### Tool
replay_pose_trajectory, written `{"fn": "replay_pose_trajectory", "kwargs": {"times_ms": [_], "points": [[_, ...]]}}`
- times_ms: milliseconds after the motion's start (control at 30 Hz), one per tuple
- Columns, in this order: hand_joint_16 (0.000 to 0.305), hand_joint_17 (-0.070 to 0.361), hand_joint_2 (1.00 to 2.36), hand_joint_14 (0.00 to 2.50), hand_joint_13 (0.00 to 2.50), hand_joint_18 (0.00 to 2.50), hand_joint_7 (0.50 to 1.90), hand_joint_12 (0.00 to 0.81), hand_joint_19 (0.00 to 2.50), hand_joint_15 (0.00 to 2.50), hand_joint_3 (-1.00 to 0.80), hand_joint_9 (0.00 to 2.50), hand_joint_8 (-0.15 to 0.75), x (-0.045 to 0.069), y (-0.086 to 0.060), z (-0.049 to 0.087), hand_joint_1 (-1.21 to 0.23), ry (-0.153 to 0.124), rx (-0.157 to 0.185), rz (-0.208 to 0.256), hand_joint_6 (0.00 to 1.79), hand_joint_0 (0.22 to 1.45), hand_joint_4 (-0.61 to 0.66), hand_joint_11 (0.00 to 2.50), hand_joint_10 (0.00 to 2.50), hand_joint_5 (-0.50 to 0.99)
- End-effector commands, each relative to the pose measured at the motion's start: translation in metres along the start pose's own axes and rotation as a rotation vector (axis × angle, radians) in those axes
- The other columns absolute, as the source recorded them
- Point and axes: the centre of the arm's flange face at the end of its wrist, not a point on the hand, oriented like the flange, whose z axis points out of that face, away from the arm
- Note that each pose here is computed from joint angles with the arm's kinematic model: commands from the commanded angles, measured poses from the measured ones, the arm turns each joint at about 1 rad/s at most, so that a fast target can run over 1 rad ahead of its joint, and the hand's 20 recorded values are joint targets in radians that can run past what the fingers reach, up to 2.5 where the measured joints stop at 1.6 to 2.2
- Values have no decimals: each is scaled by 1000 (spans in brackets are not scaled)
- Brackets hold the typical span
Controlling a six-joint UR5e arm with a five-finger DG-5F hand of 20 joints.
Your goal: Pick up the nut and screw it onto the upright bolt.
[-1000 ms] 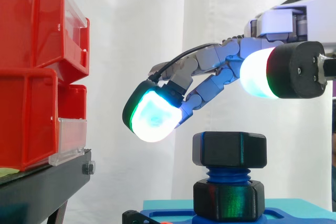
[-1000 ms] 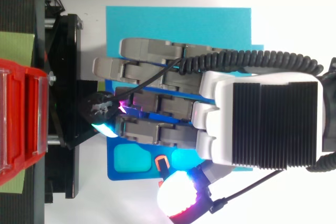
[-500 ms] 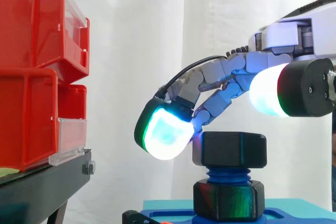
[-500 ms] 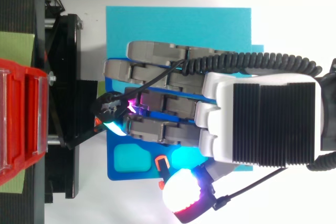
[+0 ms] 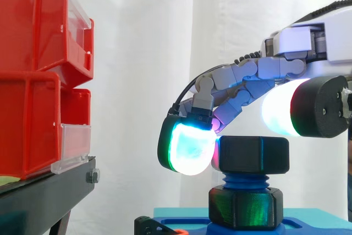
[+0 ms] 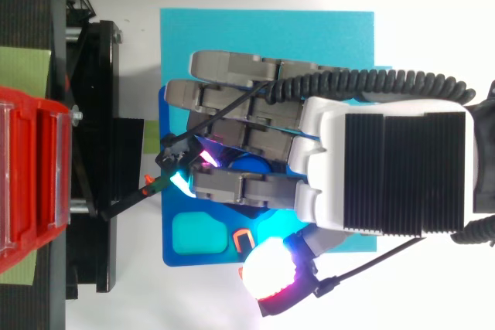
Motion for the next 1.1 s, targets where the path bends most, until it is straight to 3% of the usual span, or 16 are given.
{"fn": "replay_pose_trajectory", "kwargs": {"times_ms": [0,667,1067], "points": [[35,79,1000,0,409,53,1416,317,0,0,-500,445,242,-1,0,0,-157,-2,0,0,586,514,159,0,0,-27],[34,76,1000,0,566,217,1356,292,0,0,-500,613,249,-1,-7,-1,-146,-1,6,1,638,520,130,0,0,-11],[29,66,1000,0,735,410,1291,250,51,5,-500,943,263,-1,-22,-4,-138,1,14,1,676,538,111,0,0,2]]}}
